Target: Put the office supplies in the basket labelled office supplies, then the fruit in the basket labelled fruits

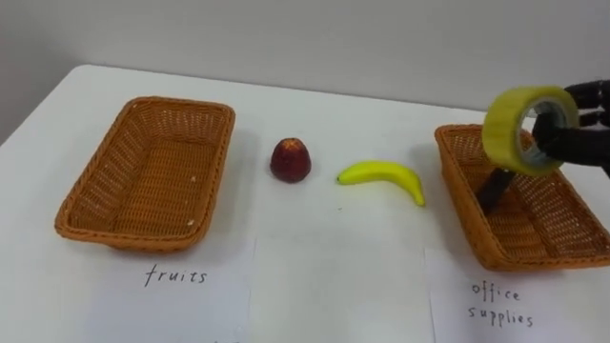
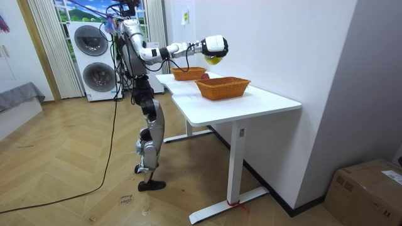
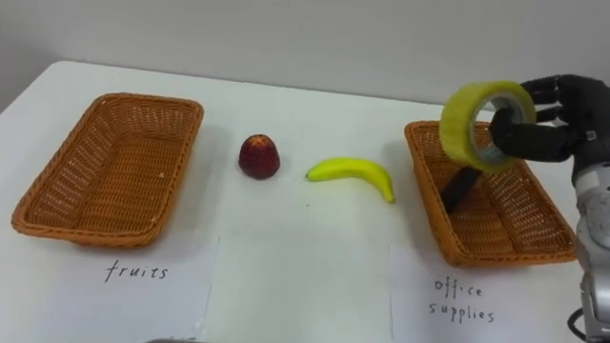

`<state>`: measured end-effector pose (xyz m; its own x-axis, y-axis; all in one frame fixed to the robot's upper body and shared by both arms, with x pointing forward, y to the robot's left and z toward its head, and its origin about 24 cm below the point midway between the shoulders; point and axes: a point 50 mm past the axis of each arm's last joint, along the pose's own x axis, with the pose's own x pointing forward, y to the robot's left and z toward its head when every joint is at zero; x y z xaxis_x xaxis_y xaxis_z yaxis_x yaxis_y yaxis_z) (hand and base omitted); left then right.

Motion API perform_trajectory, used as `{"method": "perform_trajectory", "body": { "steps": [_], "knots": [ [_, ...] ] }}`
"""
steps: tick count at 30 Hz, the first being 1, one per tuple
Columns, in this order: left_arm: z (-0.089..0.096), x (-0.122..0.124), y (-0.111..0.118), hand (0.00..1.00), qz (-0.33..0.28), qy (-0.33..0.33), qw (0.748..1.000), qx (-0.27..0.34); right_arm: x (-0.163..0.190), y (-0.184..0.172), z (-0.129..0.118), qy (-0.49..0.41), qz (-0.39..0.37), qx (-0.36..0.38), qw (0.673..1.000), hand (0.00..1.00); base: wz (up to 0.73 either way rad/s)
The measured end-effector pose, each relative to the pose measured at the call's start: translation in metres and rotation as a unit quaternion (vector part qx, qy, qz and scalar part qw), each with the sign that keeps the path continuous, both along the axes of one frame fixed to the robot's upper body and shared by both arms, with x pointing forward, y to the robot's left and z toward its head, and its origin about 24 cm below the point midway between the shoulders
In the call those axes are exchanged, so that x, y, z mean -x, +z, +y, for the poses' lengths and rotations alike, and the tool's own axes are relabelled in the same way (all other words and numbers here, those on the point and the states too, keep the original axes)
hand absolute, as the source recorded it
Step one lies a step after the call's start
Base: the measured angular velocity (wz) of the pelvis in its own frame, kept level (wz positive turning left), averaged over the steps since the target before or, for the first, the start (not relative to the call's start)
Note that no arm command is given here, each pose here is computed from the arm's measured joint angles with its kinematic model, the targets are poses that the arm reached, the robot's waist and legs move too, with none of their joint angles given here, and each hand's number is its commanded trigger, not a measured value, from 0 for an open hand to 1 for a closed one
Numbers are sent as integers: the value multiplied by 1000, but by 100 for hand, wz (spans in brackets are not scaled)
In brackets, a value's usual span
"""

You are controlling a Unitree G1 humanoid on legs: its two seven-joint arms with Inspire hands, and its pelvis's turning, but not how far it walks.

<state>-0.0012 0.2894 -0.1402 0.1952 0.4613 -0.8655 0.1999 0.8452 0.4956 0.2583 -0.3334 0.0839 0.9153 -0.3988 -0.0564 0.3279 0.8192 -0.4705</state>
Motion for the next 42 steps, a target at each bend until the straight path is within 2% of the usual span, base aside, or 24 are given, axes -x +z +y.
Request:
{"method": "perform_trajectory", "body": {
  "steps": [13, 18, 19, 20, 21, 22, 24, 28, 31, 32, 33, 42],
  "knots": [
    [-1, 1, 0, 0, -5, 13, 1000, 6, 4, -19, -7, -15, 44, -1, 999, 100, -7],
    [-1, 2, 0, 0, -6, 19, 1000, 7, 5, -21, -9, -15, 61, 28, 998, 100, 0],
    [-1, 1, 0, 0, -6, 19, 1000, 7, 5, -20, -9, -15, 62, 30, 998, 96, 0],
    [-1, 1, -1, 0, -8, 22, 1000, 9, 5, -20, -9, -15, 63, 33, 997, 87, 0],
    [-1, 1, -1, 0, -10, 26, 1000, 10, 5, -20, -9, -15, 64, 37, 997, 69, 0],
    [-1, 1, -1, 0, -10, 27, 1000, 10, 5, -20, -9, -15, 65, 38, 997, 61, 0],
    [-1, 2, -1, 0, -8, 32, 999, 12, 5, -20, -9, -15, 65, 40, 997, 53, 0],
    [-1, 3, -2, 0, -10, 43, 999, 16, 5, -20, -9, -14, 65, 40, 997, 51, 0],
    [-1, 3, -2, 0, -13, 47, 999, 18, 5, -21, -9, -11, 68, 41, 997, 12, 0],
    [-1, 3, -2, 0, -14, 49, 999, 18, 5, -21, -8, -10, 68, 40, 997, 4, 0],
    [-1, 3, -2, 0, -14, 50, 998, 19, 5, -21, -8, -9, 69, 39, 997, 0, -3],
    [-1, 4, -3, 0, -13, 54, 998, 21, 6, -22, -7, 3, 73, 38, 997, 0, -5]
  ]
}}
